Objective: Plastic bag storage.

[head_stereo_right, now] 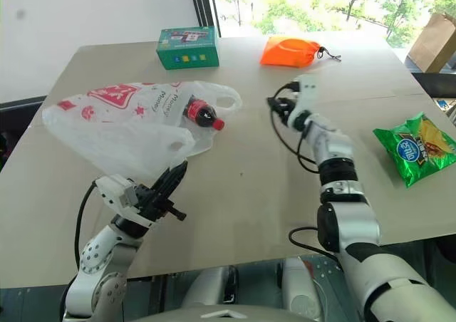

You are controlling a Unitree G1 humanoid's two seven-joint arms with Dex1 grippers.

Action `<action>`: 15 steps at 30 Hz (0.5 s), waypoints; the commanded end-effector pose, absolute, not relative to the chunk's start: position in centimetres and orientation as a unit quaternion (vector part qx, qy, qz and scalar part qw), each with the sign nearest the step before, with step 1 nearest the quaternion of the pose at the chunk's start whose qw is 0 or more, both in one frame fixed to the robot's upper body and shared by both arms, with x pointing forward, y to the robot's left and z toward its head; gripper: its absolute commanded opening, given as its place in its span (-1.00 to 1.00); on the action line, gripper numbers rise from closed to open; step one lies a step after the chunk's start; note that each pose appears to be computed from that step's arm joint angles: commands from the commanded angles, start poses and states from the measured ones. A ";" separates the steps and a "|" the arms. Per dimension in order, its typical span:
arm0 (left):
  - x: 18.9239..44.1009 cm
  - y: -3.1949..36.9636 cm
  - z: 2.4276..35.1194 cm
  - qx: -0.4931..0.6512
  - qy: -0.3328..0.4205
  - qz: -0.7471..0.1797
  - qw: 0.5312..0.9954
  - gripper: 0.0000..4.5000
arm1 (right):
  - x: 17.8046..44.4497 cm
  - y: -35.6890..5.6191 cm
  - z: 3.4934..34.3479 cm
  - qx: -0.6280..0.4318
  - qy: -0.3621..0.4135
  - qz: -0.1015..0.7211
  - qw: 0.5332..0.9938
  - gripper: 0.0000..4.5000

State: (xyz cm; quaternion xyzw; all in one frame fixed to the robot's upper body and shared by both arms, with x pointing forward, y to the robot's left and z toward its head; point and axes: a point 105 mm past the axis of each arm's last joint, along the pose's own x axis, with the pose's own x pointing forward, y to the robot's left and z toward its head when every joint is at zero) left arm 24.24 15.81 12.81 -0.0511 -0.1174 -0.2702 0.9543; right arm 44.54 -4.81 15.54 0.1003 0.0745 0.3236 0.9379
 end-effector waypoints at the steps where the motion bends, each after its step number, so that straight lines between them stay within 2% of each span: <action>1: 24.0 16.3 14.1 -0.030 -0.145 -0.262 0.954 -1.00 | 44.7 -1.9 17.5 0.061 0.045 0.358 0.931 0.63; 4: 23.9 16.4 14.7 -0.021 -0.154 -0.250 0.956 -1.00 | 45.1 -0.5 17.2 0.047 0.049 0.351 0.934 0.63; 15: 23.2 17.0 15.9 -0.010 -0.165 -0.221 0.961 -1.00 | 45.6 0.8 16.8 0.056 0.052 0.315 0.946 0.63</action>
